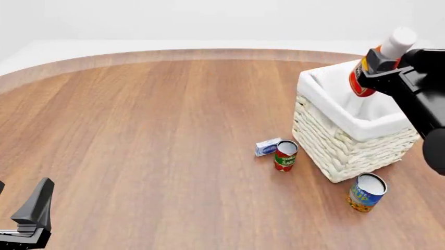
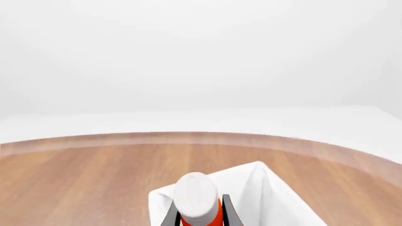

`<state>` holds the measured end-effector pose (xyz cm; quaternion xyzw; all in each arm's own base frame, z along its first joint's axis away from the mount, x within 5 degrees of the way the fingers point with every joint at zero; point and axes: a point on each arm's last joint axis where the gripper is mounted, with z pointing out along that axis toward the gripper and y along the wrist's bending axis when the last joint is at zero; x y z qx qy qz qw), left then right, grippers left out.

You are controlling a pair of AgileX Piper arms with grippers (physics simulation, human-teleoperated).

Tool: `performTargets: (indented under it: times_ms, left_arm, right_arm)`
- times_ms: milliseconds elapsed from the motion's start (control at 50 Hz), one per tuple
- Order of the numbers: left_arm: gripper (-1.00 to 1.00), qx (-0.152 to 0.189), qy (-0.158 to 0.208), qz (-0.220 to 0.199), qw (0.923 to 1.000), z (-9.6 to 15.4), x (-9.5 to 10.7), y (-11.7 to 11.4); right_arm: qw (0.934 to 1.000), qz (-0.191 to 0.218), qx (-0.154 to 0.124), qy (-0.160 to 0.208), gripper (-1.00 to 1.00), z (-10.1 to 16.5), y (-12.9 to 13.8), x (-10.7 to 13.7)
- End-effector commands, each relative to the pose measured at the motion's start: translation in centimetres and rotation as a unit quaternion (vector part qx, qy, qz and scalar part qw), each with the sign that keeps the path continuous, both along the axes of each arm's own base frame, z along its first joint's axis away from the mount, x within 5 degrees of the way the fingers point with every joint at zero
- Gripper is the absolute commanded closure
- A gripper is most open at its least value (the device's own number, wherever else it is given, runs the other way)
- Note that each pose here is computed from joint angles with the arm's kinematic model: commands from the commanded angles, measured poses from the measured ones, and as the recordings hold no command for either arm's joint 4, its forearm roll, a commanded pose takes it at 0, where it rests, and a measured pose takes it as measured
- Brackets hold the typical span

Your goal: Pick up the ketchup, and put it in the basket.

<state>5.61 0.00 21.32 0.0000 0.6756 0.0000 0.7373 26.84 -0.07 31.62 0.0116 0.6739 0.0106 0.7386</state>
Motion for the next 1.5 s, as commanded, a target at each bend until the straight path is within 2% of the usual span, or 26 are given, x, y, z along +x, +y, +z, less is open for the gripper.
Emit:
performTargets:
  times_ms: [20,500,1300,1320,1500]
  left_arm:
    - [-1.0,0.0,0.0,0.0,1.0,0.0,0.0,0.0]
    - [-1.0,0.0,0.0,0.0,1.0,0.0,0.0,0.0]
    - [-1.0,0.0,0.0,0.0,1.0,0.0,0.0,0.0]
    - [-1.0,0.0,0.0,0.0,1.0,0.0,0.0,0.0]
    - [-1.0,0.0,0.0,0.0,1.0,0.0,0.0,0.0]
  right_arm:
    - [0.9997,-0.009,-0.004,0.021,1.0,-0.7,-0.5,0.5]
    - [0.9965,-0.027,-0.011,0.078,1.0,-4.0,-1.7,3.6]
    - [0.995,-0.023,-0.005,0.097,1.0,-5.4,-1.5,4.7]
    - [0.995,-0.023,-0.005,0.097,-1.0,-5.4,-1.5,4.7]
    - [0.995,-0.024,-0.001,0.097,-1.0,-5.3,-1.5,4.8]
